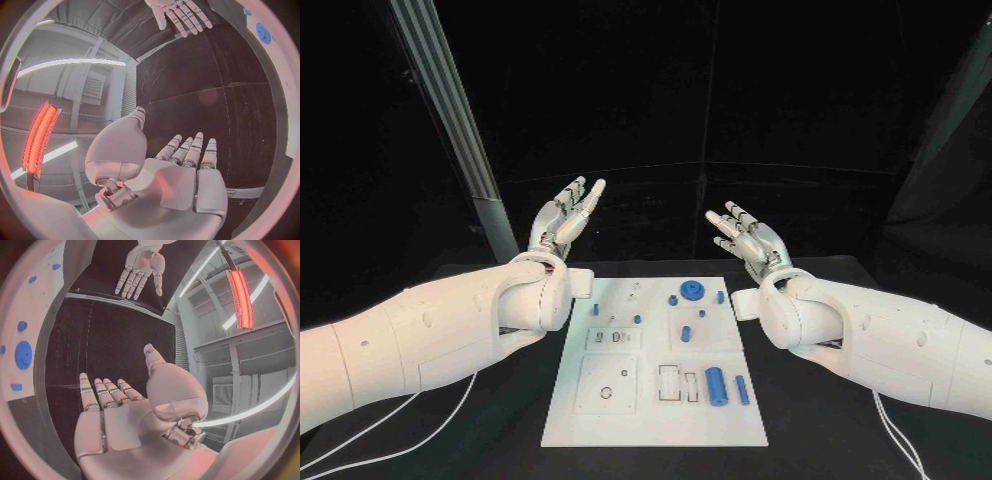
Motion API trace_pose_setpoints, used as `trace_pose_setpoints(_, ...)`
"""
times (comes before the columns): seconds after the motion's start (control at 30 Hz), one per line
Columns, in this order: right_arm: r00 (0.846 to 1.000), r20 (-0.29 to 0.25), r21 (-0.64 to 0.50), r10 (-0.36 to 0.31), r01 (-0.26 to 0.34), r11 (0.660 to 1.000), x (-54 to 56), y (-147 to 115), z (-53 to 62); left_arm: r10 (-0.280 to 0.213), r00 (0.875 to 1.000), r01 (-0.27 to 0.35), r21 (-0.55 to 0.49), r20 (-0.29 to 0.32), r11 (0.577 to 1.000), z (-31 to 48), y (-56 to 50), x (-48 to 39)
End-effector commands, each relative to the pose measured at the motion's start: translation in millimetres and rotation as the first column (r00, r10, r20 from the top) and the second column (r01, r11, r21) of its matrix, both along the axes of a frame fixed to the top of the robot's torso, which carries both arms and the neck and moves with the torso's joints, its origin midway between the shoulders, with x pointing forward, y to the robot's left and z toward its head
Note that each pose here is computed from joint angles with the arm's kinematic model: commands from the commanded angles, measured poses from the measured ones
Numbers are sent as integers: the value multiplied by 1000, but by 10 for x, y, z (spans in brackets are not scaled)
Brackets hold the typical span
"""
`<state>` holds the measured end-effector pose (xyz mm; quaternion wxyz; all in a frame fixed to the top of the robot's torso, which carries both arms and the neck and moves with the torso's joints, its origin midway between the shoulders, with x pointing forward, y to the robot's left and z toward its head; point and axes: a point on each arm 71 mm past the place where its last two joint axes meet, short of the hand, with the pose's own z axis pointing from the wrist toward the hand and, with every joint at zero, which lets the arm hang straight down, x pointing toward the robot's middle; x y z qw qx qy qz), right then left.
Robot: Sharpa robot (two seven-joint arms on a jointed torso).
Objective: Assemble the parts on the task board
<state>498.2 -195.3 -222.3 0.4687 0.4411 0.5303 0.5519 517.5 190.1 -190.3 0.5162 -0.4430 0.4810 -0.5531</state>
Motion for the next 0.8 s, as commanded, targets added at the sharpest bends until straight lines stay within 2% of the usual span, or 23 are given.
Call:
trace_pose_setpoints(0.03, 977, 24, -37, 213, -212, 977, 28, 119, 24, -51, 997, 54, -38, 52, 998, 46, -31, -3)
trace_pose_setpoints(0.17, 966, 25, -53, 256, -254, 966, 64, 127, 26, -51, 997, 54, -38, 52, 998, 46, -31, -3)
trace_pose_setpoints(0.3, 963, 24, -58, 269, -267, 962, 75, 129, 26, -51, 997, 54, -38, 52, 998, 46, -31, -3)
trace_pose_setpoints(0.33, 974, 122, -151, 192, -173, 973, 124, -80, 61, -31, 998, 32, -31, 54, 999, 36, 141, 7)
trace_pose_setpoints(0.6, 963, 186, -260, 196, -145, 955, 143, -184, 108, -39, 996, 43, -41, 82, 998, 74, 249, -36)
trace_pose_setpoints(0.8, 943, 231, -380, 238, -138, 915, 202, -214, 227, -60, 995, 64, -50, 84, 997, 111, 310, -102)
